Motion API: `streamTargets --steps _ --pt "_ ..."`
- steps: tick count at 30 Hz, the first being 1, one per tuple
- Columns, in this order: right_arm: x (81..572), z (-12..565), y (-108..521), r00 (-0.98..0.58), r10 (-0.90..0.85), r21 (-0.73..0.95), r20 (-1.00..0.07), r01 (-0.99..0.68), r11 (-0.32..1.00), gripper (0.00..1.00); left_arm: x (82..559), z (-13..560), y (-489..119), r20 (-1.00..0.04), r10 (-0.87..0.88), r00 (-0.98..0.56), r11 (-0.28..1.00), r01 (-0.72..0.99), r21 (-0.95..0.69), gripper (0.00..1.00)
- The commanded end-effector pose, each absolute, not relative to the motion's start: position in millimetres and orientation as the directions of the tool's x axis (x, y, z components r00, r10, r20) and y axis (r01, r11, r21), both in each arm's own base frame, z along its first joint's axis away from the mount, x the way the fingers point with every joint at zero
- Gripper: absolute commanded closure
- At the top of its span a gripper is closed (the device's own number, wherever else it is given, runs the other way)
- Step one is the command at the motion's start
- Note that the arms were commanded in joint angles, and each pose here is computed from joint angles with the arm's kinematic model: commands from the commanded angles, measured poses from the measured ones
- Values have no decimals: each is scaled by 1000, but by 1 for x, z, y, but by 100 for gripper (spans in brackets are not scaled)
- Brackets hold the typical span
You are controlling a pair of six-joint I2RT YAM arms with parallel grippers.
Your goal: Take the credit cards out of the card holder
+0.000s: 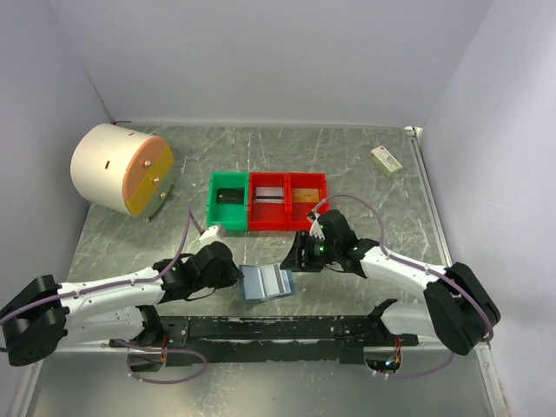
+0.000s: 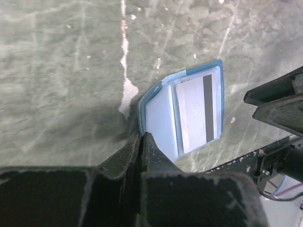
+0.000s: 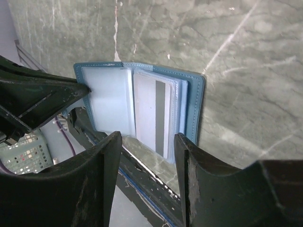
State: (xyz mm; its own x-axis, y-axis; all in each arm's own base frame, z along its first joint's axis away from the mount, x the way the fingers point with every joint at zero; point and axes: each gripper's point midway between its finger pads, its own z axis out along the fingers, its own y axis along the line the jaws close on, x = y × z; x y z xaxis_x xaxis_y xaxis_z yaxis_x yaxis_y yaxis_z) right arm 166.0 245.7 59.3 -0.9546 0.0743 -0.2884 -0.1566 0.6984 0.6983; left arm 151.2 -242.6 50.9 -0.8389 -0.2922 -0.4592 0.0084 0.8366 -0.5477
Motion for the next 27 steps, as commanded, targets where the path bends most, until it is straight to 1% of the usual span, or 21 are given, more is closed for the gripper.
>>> streamTargets --steps 1,5,7,8,9,11,12,13,14,16,18,22,25,27 --pt "173 70 264 -951 37 736 -305 -211 643 52 160 48 -209 -520 -310 -796 898 -65 -436 88" --pt "173 70 277 -952 -7 741 -307 -244 626 54 174 53 -197 -555 -291 -779 917 -61 -395 83" --pt "174 68 281 -953 -20 735 -304 -247 631 55 182 51 -191 -554 -292 -780 920 -70 -385 80" --pt "174 66 283 -954 -26 733 -298 -246 635 55 186 50 -189 -548 -295 -783 921 -80 -382 78" --pt "175 65 285 -954 -33 730 -297 -249 636 56 189 48 -187 -538 -298 -789 921 -90 -379 71" --pt "176 65 288 -953 -43 727 -301 -259 636 56 191 48 -183 -527 -299 -796 930 -120 -347 65" --pt "177 66 289 -950 -46 725 -309 -266 636 57 191 50 -181 -529 -299 -795 933 -127 -336 56" --pt "178 68 291 -947 -48 722 -318 -274 635 57 192 52 -181 -531 -299 -793 934 -128 -334 44" --pt "179 69 292 -945 -49 718 -324 -279 637 57 193 57 -181 -536 -301 -789 932 -125 -339 36" --pt "182 70 294 -940 -54 713 -337 -292 638 57 194 66 -180 -549 -307 -777 929 -119 -350 26" --pt "185 72 296 -937 -60 710 -343 -301 637 57 195 83 -178 -559 -325 -763 923 -127 -364 23" --pt "189 72 302 -935 -65 708 -349 -309 635 57 195 115 -183 -571 -345 -745 903 -97 -419 23" --pt "191 71 305 -934 -61 716 -351 -310 626 58 194 136 -205 -576 -321 -752 861 22 -508 24" --pt "192 69 306 -937 -52 720 -346 -300 626 58 191 143 -226 -568 -300 -766 807 113 -579 25"
